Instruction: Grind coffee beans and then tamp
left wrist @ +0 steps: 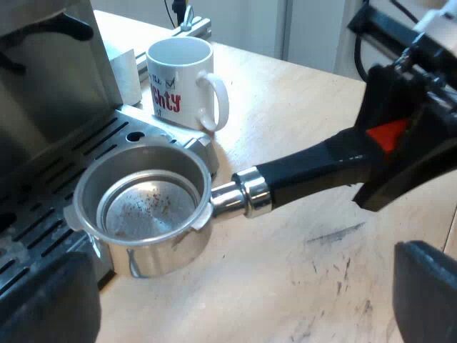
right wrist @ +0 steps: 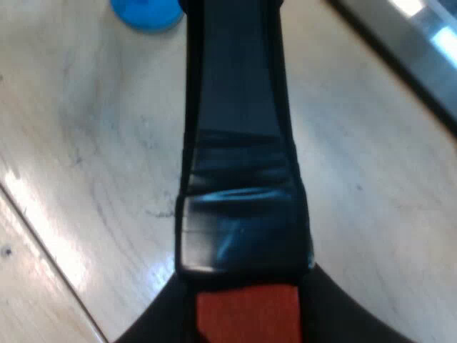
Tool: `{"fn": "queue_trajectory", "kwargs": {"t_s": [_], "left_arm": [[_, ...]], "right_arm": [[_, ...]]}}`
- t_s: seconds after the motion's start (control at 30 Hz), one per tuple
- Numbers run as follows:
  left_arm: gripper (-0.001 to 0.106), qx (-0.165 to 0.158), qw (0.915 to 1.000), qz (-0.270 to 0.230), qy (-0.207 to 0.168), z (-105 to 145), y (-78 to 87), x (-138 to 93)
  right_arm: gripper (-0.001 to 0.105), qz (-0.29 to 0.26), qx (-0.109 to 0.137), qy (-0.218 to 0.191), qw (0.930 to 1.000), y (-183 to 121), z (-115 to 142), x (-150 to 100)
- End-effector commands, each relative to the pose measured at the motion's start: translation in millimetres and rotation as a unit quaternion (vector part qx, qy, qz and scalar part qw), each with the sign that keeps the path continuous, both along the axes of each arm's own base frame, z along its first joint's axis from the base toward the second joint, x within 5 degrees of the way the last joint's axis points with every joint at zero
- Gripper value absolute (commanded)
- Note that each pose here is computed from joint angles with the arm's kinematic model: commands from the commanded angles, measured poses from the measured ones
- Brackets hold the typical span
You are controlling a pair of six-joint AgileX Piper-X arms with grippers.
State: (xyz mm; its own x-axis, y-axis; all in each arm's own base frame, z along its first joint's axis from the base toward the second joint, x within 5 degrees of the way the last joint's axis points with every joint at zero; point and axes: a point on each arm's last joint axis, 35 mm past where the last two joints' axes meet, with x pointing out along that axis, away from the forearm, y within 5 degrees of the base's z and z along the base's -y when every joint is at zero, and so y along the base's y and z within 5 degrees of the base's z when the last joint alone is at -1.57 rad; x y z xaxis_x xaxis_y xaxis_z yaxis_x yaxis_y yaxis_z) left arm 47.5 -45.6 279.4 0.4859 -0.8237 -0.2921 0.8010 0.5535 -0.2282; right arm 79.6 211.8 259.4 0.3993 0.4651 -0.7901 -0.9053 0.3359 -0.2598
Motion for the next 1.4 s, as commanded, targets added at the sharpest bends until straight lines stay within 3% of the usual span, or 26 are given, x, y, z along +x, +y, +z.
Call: {"fn": "queue_trajectory", "kwargs": {"t_s": [0.03,0.23,0.43,0.7,0.83,1.03,1.13,1.2,1.4], "left_arm": [[0.084,-0.006,1.0000,0.003,-0.004,3.5,0.6,-1.3],[0.084,-0.004,0.9999,0.009,-0.006,3.4,0.9,-0.9],[0.084,0.003,0.9999,0.013,0.002,-3.3,0.2,0.9],[0.084,0.003,0.9999,0.013,0.004,-5.8,-0.3,1.8],[0.084,0.013,0.9992,0.037,0.003,-8.6,0.4,3.8],[0.084,0.017,0.9989,0.045,0.004,-13.3,-0.5,6.6],[0.084,0.023,0.9986,0.046,0.014,-14.9,-2.1,9.6],[0.084,0.046,0.9961,0.067,0.033,-19.7,-4.3,16.9],[0.084,0.080,0.9909,0.071,0.082,-30.4,-11.8,31.1]], "right_arm": [[0.000,0.012,0.032,-0.013,0.9993,0.4,8.5,7.7],[0.000,0.045,0.018,-0.013,0.9988,-6.8,-1.8,19.4],[0.000,0.059,0.018,-0.015,0.9980,-15.2,-15.2,31.9],[0.000,0.079,0.041,-0.017,0.9959,-24.0,-37.5,40.3],[0.000,0.084,0.046,-0.012,0.9954,-27.4,-46.9,42.1],[0.000,0.093,0.031,-0.007,0.9952,-20.6,-60.7,46.7],[0.000,0.094,0.026,-0.001,0.9952,-15.7,-69.1,49.9],[0.000,0.094,0.026,-0.001,0.9953,-12.0,-74.2,52.3],[0.000,0.094,0.015,0.008,0.9955,-7.2,-86.1,55.6]]}}
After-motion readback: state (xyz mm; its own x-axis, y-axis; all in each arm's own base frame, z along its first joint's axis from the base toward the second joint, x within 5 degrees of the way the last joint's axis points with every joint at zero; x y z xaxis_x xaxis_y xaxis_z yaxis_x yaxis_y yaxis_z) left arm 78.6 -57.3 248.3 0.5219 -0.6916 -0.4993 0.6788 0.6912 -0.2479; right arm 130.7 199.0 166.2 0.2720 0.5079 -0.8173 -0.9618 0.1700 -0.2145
